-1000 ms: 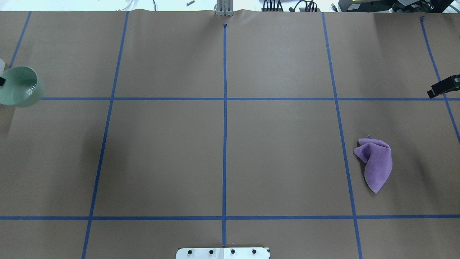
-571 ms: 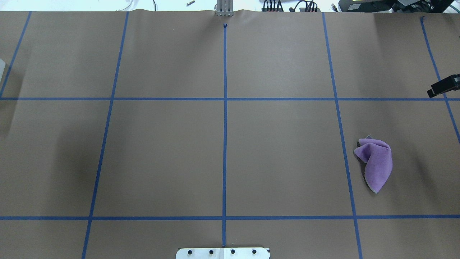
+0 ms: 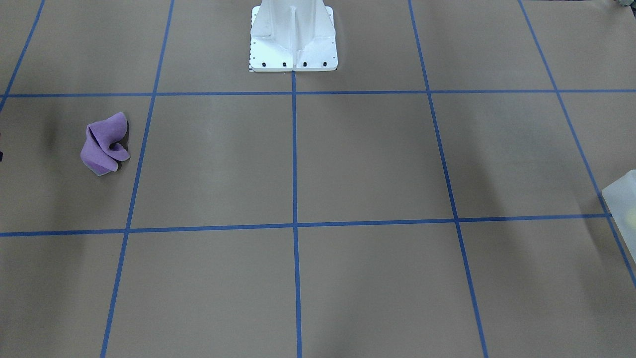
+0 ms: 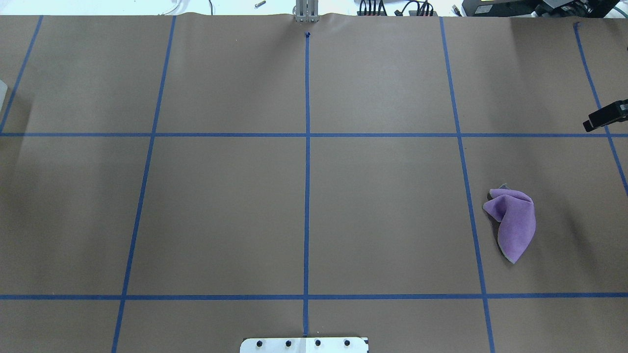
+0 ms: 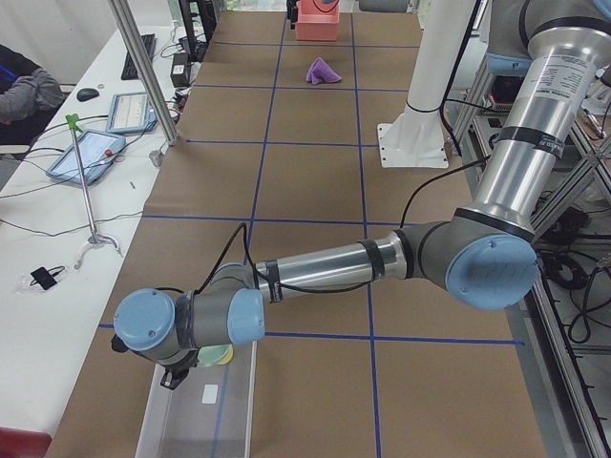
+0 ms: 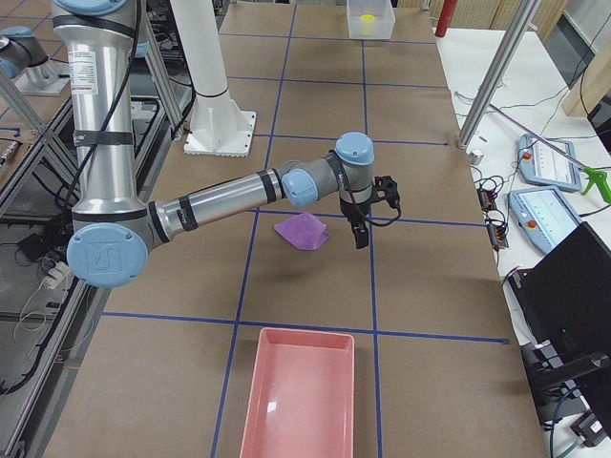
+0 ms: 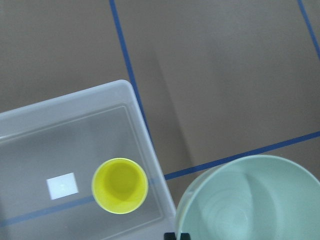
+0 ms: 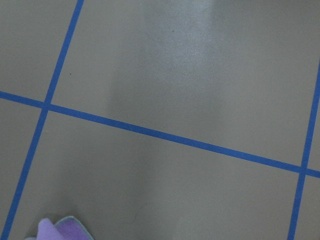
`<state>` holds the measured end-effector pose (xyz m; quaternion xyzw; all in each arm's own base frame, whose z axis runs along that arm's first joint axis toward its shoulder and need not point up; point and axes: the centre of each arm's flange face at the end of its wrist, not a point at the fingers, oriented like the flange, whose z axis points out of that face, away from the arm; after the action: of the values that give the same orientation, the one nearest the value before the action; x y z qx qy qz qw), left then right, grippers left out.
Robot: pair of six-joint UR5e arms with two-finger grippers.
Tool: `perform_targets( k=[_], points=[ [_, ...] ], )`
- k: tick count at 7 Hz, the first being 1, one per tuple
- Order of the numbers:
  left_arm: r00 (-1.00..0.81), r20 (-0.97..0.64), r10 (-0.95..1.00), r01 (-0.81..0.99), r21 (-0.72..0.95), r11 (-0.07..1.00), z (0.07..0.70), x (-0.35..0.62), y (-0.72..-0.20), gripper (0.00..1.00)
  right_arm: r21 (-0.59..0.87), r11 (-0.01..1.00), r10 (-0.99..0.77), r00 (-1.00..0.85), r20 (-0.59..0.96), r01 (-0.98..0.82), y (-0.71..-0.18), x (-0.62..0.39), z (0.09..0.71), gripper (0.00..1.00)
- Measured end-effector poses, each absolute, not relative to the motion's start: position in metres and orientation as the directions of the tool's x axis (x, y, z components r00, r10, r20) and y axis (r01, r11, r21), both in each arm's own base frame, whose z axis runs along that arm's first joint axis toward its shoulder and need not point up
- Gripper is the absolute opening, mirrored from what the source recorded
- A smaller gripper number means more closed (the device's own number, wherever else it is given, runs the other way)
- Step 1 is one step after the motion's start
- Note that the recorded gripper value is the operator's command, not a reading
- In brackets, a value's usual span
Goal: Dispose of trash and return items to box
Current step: 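Carry the green bowl with the left gripper into the clear box, release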
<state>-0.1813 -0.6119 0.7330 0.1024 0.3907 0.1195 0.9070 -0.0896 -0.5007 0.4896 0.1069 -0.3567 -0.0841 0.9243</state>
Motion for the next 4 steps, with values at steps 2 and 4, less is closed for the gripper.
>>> perform_targets(
  k=[2,4],
  points=[
    [0.746,-0.626,0.227,-0.113,0.217,0.97,0.794,-0.167,-0.614,0.0,0.258,0.963,-0.232,0.733,0.64,0.079,-0.501,-0.09,0.49,1.0],
    [0.806,-0.571,0.159,-0.079,0.163,0.984,0.823,-0.121,-0.617,0.0,0.259,0.963,-0.233,0.733,0.64,0.08,-0.502,-0.091,0.489,1.0]
  ],
)
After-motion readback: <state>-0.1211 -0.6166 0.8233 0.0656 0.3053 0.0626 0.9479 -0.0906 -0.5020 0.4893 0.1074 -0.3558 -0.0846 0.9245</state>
